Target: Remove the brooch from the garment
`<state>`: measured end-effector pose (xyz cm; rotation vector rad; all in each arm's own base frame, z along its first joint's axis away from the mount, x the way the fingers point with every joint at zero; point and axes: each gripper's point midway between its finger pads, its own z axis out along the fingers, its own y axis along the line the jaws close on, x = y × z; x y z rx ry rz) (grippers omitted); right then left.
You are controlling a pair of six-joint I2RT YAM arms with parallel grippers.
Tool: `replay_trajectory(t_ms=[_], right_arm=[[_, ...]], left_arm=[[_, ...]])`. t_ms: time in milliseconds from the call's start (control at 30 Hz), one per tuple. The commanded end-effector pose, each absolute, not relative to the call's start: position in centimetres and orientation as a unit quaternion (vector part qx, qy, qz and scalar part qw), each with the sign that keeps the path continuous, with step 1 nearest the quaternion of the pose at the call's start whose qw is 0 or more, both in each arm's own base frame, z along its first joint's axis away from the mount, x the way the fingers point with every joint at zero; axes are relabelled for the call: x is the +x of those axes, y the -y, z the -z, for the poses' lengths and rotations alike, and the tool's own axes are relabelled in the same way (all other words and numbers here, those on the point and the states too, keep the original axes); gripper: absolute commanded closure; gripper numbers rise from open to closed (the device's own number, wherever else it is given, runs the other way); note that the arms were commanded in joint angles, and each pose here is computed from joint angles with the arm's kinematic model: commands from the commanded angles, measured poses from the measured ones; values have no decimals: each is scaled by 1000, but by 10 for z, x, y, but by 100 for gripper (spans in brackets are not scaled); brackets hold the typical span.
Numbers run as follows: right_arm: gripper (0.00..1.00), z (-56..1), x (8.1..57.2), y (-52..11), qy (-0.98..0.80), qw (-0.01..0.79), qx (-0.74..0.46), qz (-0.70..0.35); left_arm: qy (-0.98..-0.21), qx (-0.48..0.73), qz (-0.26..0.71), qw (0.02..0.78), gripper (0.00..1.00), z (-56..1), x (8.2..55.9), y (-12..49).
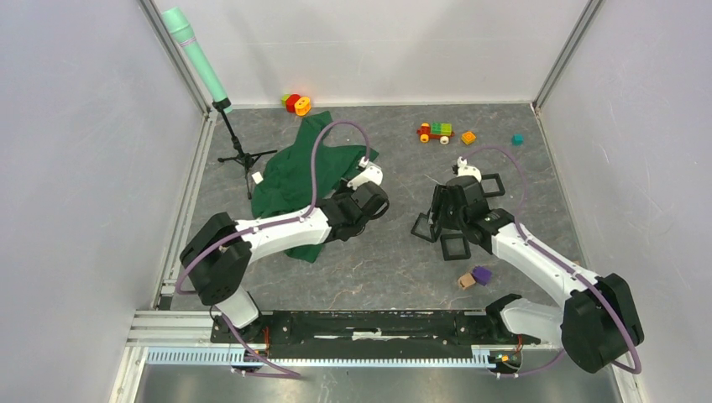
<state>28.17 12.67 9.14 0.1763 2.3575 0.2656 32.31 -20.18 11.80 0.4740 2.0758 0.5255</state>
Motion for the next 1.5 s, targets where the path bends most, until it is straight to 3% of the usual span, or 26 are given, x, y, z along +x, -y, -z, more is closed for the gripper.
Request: replay_trajectory(t_ms=[0, 400, 800, 933, 1033, 1233, 1300, 1467], right_arm=[[39, -113, 299, -130, -904, 406, 92, -101], [48, -107, 304, -139, -909, 399, 81, -92], [69, -107, 298, -154, -913, 393, 35, -102], [71, -103, 295, -152, -916, 388, 30, -96], [81, -103, 293, -161, -916, 385, 7, -116], [77, -109, 287, -190, -906, 382, -62, -169], [70, -110, 286, -192, -905, 381, -76, -173], [9, -109, 280, -182, -902, 383, -142, -142]], left_arm=[[-810, 241, -164, 509, 98, -158, 340, 229], [-789, 265, -148, 534, 98, -165, 335, 239], [-785, 278, -122, 540, 98, -164, 327, 239], [-786, 284, -111, 537, 98, -162, 325, 242], [-786, 286, -107, 537, 98, -162, 324, 243], [-788, 310, -76, 527, 98, -158, 317, 251], [-787, 321, -65, 522, 98, -155, 314, 254], [-787, 330, -50, 520, 98, -153, 310, 257]])
